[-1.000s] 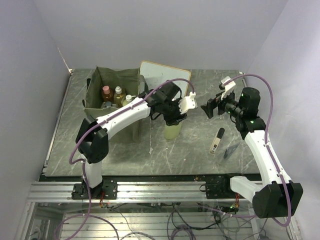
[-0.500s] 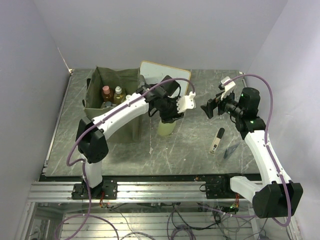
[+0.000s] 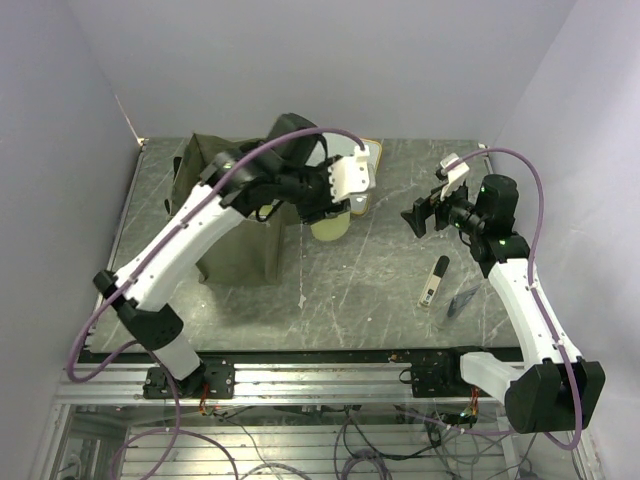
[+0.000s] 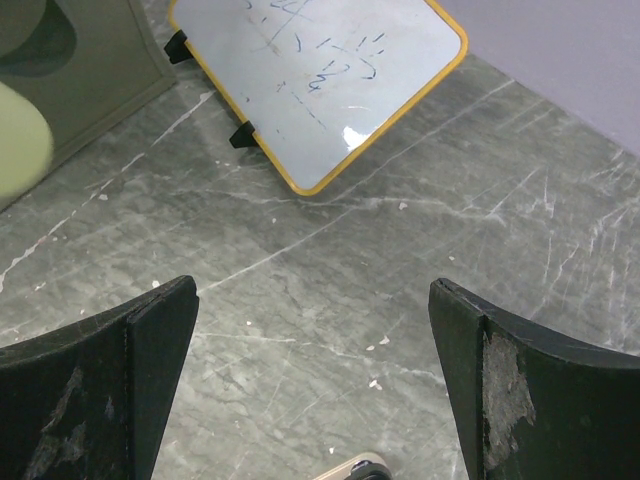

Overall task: Place the personal care products into the canvas bag
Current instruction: Pick up the care product from the center of the board, then place the care product in the canvas bag.

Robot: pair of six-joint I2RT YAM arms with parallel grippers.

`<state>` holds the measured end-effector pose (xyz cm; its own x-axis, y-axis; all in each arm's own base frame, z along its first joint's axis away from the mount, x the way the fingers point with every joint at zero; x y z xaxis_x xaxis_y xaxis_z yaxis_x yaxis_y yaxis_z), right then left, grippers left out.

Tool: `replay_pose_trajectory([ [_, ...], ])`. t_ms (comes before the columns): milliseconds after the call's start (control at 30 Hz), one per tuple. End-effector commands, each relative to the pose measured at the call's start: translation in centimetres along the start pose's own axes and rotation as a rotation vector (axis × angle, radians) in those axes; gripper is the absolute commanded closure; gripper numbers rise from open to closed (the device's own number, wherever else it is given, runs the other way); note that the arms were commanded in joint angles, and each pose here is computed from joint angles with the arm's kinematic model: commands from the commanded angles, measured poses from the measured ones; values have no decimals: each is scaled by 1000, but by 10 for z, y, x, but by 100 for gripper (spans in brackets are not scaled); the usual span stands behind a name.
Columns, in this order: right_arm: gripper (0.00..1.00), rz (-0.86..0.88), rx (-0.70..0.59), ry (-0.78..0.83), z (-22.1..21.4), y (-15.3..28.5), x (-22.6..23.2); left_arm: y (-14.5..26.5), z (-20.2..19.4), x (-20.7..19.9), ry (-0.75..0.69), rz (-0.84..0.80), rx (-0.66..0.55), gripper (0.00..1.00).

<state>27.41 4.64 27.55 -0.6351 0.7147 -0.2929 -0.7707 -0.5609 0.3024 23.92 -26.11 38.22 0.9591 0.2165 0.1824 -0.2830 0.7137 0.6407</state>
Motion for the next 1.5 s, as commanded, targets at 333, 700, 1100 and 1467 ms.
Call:
replay_pose_trajectory([
  [333, 0, -16, 4, 12, -7, 0, -3, 177, 81, 6, 95, 414, -548, 93],
  [700, 0, -11, -2, 15, -6, 1, -3, 243, 43, 51, 364, 777, -639, 93],
  [1100, 0, 9, -6, 11, -7, 0, -1, 240, -8, 74, 440, 1046, -500, 93],
  [1467, 0, 19, -14, 17, -5, 1, 0, 224, -31, 74, 449, 1063, -384, 93],
])
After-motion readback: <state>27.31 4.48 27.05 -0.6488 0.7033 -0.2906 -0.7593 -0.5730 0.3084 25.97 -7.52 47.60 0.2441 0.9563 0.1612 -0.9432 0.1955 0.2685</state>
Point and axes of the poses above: each gripper's point midway between its finger pads, its own y axis back along the fingers, its own x axis along the line the jaws close on, z = x × y, the point moved 9 cm from there along y, back along the fingers, and after that the axes turned 11 degrees about y, right-handed, at the moved point
